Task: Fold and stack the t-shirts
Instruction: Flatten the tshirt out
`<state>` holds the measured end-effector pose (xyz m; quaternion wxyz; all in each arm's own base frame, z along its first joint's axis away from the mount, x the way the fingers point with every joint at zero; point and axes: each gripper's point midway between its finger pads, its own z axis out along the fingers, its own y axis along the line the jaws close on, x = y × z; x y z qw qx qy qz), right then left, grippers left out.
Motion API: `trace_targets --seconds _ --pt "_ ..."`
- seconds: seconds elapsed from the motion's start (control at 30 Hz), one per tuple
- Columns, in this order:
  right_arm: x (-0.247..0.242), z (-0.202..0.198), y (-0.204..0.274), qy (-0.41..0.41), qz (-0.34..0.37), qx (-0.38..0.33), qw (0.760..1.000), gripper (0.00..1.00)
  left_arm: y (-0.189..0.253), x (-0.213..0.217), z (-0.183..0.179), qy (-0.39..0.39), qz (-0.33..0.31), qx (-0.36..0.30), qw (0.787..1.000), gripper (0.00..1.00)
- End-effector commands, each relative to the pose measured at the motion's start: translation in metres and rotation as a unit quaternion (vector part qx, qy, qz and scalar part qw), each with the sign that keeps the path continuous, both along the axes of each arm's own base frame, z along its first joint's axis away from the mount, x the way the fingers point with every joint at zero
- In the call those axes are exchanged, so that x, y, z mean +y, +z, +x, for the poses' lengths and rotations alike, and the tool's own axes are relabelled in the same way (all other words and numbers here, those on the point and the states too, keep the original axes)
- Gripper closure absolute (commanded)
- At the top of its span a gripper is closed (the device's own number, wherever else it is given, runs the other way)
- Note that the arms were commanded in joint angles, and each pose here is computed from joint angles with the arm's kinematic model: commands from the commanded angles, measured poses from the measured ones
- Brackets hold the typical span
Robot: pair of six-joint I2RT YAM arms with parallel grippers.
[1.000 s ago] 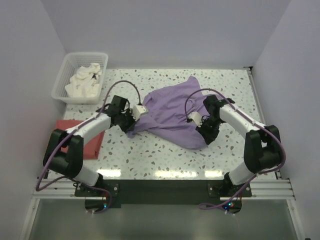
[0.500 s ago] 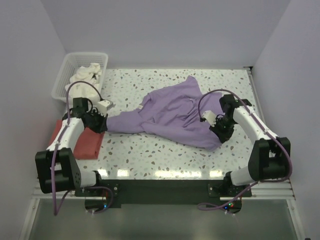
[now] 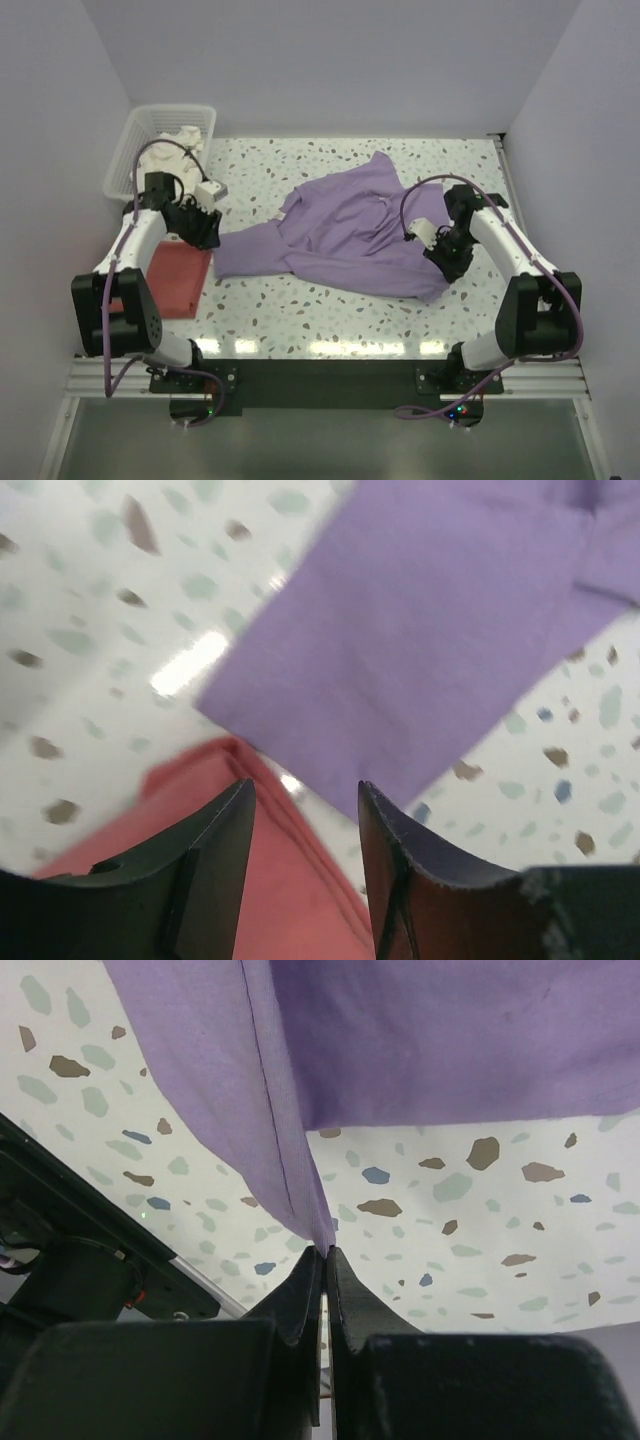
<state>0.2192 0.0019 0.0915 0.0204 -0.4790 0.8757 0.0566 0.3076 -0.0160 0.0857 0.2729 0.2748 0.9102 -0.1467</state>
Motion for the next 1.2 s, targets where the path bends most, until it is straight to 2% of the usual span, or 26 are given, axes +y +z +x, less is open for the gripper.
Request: trace_targets --seconds 0.0,0.1,0.23,0.63,0.97,1.17 --pt "-0.007 -0.005 0.003 0.015 -0.012 0.003 1.000 1.00 0.030 0.016 0.065 0.025 0.022 -0.063 0.997 0.49" --pt "-0.006 -0.003 0.001 0.011 -0.010 0.006 1.000 1.00 0.020 0.017 0.081 0.023 0.040 -0.052 0.998 0.48" --pt "-0.002 0.003 0.003 0.001 -0.003 0.004 1.000 1.00 0.003 0.013 0.090 0.012 0.100 -0.044 0.994 0.43" --pt "0.000 0.008 0.004 -0.006 -0.002 0.008 1.000 1.00 -0.047 0.021 0.088 0.016 0.206 0.002 0.978 0.37" --pt "-0.003 0.012 0.004 -0.009 -0.009 0.003 1.000 1.00 -0.073 0.012 0.063 0.021 0.179 0.078 0.981 0.37" --pt "-0.003 0.012 0.005 -0.008 -0.008 0.003 1.000 1.00 -0.093 0.006 0.043 0.031 0.158 0.135 0.978 0.48"
